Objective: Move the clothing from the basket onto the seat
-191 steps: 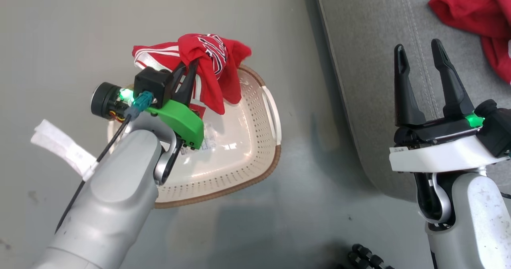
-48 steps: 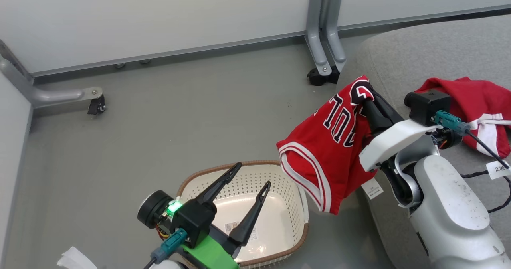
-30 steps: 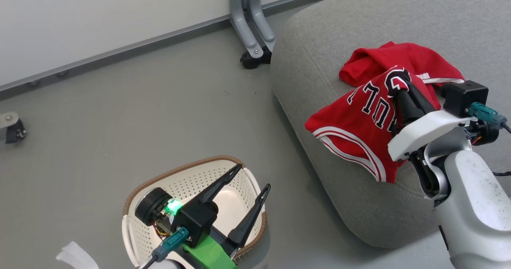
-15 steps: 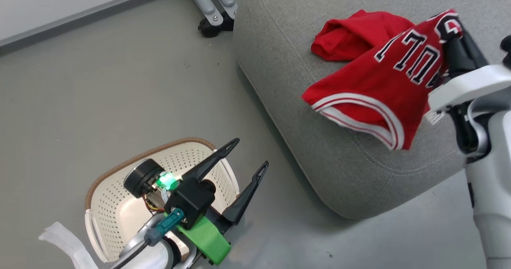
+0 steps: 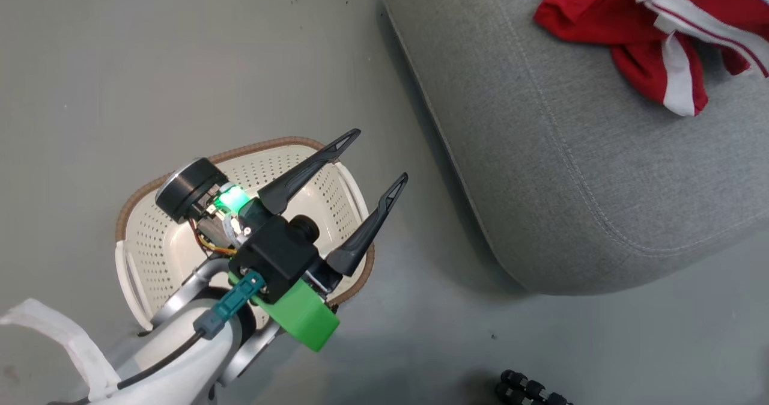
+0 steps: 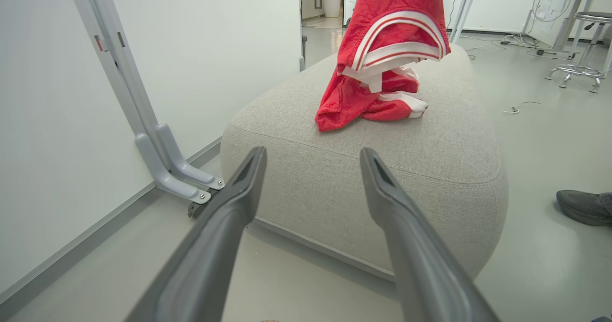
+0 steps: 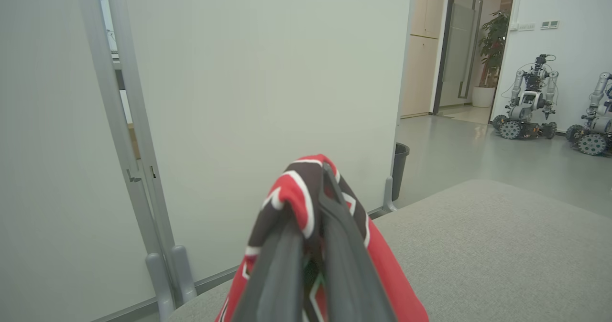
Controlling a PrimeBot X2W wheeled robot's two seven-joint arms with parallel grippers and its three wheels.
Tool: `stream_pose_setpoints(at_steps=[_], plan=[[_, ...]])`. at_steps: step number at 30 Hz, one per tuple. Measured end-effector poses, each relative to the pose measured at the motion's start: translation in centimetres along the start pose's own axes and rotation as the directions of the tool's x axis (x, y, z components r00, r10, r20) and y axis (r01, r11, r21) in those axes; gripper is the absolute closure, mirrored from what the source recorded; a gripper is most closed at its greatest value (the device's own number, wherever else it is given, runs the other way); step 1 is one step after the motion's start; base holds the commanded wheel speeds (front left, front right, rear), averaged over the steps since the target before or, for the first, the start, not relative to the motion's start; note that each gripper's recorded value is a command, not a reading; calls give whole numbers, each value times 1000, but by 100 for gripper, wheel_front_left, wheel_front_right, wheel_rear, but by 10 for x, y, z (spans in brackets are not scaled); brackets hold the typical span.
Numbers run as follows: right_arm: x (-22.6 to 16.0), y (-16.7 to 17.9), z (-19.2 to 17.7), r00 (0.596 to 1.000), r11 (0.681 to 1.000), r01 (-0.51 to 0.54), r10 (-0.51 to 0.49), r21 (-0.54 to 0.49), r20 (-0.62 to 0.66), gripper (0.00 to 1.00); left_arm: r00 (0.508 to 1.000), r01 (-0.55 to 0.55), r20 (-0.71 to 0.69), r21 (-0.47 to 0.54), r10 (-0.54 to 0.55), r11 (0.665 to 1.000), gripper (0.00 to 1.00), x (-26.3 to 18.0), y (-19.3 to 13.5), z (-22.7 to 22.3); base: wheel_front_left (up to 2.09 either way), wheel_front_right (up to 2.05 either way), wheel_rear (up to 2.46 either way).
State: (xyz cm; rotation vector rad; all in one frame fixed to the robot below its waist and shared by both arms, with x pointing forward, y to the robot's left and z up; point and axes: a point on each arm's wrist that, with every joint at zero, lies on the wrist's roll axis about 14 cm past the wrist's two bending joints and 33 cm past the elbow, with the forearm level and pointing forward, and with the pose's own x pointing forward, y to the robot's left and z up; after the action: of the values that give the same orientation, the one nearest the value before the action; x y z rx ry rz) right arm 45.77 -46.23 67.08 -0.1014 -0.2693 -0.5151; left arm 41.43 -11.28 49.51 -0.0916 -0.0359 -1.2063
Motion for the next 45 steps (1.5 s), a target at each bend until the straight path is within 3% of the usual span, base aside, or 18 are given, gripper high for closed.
stream_pose_setpoints(at_steps=[7,13,18,19,20,21,28,37,45], plan=[[19,26,-101,977,999,-16,10,-28,-214,100,999,-51,-21,-22,50,998,0,-7,33,-30,0,0,0],[-12,47,-209,905,1000,1,2,7,-425,100,993,-94,-70,-62,90,994,0,-19,48,-62,0,0,0],[-43,51,-258,858,999,27,-12,22,-513,100,988,-125,-99,-75,117,989,0,-27,56,-76,0,0,0],[-46,52,-262,857,999,27,-10,24,-516,59,988,-127,-101,-74,120,989,0,-28,57,-76,0,0,0],[-50,52,-263,857,999,27,-12,23,-515,10,987,-129,-101,-72,122,989,0,-28,57,-75,0,0,0],[-52,49,-262,860,999,31,-17,20,-511,0,987,-132,-101,-71,124,989,0,-28,57,-75,0,0,0],[-79,33,-249,868,999,41,-30,12,-495,0,984,-163,-88,-68,157,984,0,-29,53,-61,0,0,0],[-110,28,-195,925,1000,8,3,27,-379,0,974,-221,-63,-88,216,971,0,-37,35,-35,0,0,0],[-143,59,-148,959,993,-77,97,85,-265,0,931,-364,-29,-57,363,930,0,-63,41,-9,0,0,0]])
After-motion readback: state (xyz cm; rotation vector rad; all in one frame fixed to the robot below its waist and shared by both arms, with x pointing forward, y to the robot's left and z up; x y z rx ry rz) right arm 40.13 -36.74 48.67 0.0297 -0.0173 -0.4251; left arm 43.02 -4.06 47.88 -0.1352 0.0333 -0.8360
